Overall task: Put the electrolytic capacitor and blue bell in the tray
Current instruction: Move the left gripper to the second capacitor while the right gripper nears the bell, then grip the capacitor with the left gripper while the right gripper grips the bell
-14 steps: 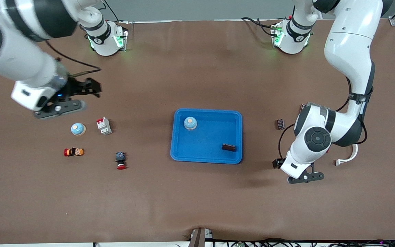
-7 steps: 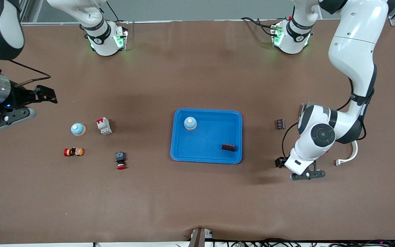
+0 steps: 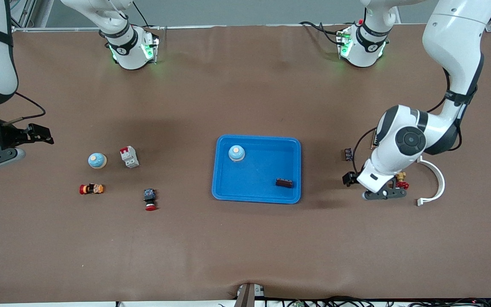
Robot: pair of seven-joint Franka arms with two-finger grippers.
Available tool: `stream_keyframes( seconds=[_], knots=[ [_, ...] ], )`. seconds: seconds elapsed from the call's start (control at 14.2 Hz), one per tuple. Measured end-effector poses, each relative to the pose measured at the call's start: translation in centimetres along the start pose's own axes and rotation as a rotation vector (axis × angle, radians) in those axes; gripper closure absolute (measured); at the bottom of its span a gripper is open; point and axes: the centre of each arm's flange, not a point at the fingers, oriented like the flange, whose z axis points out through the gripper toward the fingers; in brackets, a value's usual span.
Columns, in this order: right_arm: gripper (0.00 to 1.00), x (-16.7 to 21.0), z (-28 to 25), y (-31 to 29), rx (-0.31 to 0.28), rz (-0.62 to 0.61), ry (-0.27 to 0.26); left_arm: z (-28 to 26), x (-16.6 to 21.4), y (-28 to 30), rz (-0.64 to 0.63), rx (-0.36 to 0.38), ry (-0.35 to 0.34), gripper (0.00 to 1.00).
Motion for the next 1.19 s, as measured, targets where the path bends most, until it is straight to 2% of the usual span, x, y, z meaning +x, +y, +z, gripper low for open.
stream_keyframes(
  seconds=[0.28,0.49,0.91,1.19],
  knots=[
    [0.00,-0.3,3.1,0.4,-0.014,0.009,0.025,1.2,-5.2,0.2,0.036,-0.011,0.011,0.00],
    [0.00,-1.0,6.6,0.6,-0.025,0.018,0.044,2.2,-7.5,0.1,0.048,-0.025,0.027,0.00],
    [0.00,-1.2,12.1,0.3,-0.005,0.016,0.006,2.8,-9.3,-0.3,0.054,-0.019,0.017,0.00],
    [0.00,-0.6,14.6,0.3,0.004,0.010,-0.013,3.7,-10.9,-1.7,0.034,-0.050,0.058,0.00]
  ],
)
